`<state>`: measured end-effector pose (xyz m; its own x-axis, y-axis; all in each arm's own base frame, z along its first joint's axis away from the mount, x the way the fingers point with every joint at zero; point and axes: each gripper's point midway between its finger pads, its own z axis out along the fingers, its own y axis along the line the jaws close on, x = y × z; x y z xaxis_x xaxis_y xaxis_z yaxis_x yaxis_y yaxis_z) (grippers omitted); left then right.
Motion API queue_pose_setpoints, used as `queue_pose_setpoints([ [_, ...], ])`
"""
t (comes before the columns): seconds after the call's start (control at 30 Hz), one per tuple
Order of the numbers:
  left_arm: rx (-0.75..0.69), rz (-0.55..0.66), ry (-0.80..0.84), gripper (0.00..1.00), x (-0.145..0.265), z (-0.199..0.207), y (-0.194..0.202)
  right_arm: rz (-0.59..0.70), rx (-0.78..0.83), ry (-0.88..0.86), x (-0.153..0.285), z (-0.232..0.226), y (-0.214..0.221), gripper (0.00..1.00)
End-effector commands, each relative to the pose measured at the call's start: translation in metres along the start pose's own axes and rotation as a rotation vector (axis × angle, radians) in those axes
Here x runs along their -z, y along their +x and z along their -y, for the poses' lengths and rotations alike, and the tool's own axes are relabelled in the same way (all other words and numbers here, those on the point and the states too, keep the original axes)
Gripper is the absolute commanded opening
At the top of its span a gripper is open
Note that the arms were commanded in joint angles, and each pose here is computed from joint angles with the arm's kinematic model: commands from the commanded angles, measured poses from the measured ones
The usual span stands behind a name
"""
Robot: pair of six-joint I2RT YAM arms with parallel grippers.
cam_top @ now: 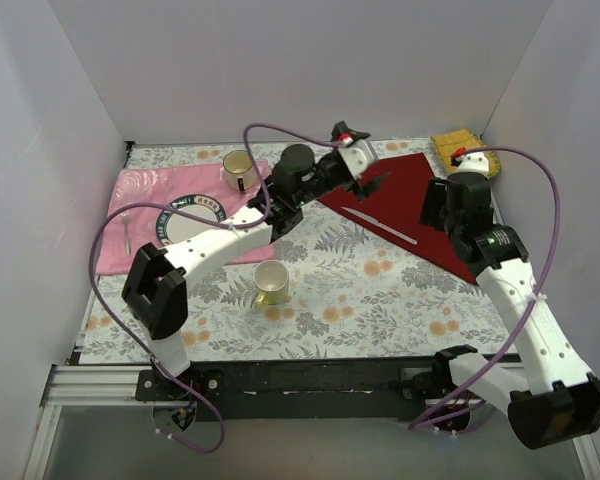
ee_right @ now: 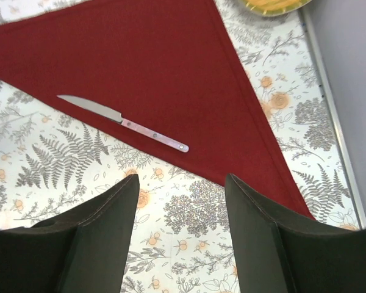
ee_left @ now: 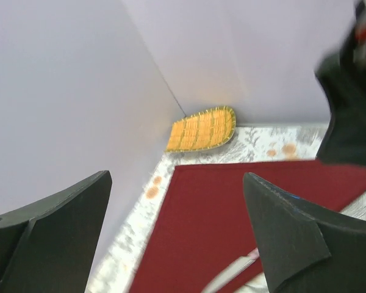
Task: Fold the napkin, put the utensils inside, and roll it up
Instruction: Fold the napkin
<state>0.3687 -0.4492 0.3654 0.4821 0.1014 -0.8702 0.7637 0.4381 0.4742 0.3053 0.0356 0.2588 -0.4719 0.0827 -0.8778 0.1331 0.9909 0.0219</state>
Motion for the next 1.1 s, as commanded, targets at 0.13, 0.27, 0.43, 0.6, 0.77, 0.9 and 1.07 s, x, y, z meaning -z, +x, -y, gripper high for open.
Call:
queue_pose_setpoints([
  [0.13,0.755,-0.209,-0.467,0.86,0.080,-0.060,0.057,-0.121,0.051,-0.234,-0.067,-0.065,0.001,0.66],
  [0.27,1.108,-0.345,-0.819,0.77,0.139,-0.091,0.107,-0.198,0.123,-0.390,-0.110,-0.119,0.013,0.68],
  [0.43,1.020,-0.254,-0.981,0.82,0.198,-0.124,0.075,-0.209,0.230,-0.475,-0.155,-0.187,0.007,0.74],
  [0.6,0.873,-0.310,-1.064,0.91,0.234,-0.135,0.064,-0.177,0.334,-0.540,-0.209,-0.265,-0.011,0.73],
  [0.77,0.895,-0.349,-1.071,0.87,0.246,-0.123,0.068,-0.111,0.408,-0.592,-0.245,-0.318,0.001,0.66],
  [0.9,1.005,-0.384,-1.021,0.83,0.234,-0.103,0.088,-0.116,0.361,-0.639,-0.252,-0.330,0.019,0.62],
  [1.07,1.114,-0.408,-0.996,0.84,0.223,-0.099,0.096,-0.158,0.407,-0.686,-0.257,-0.350,0.052,0.61],
])
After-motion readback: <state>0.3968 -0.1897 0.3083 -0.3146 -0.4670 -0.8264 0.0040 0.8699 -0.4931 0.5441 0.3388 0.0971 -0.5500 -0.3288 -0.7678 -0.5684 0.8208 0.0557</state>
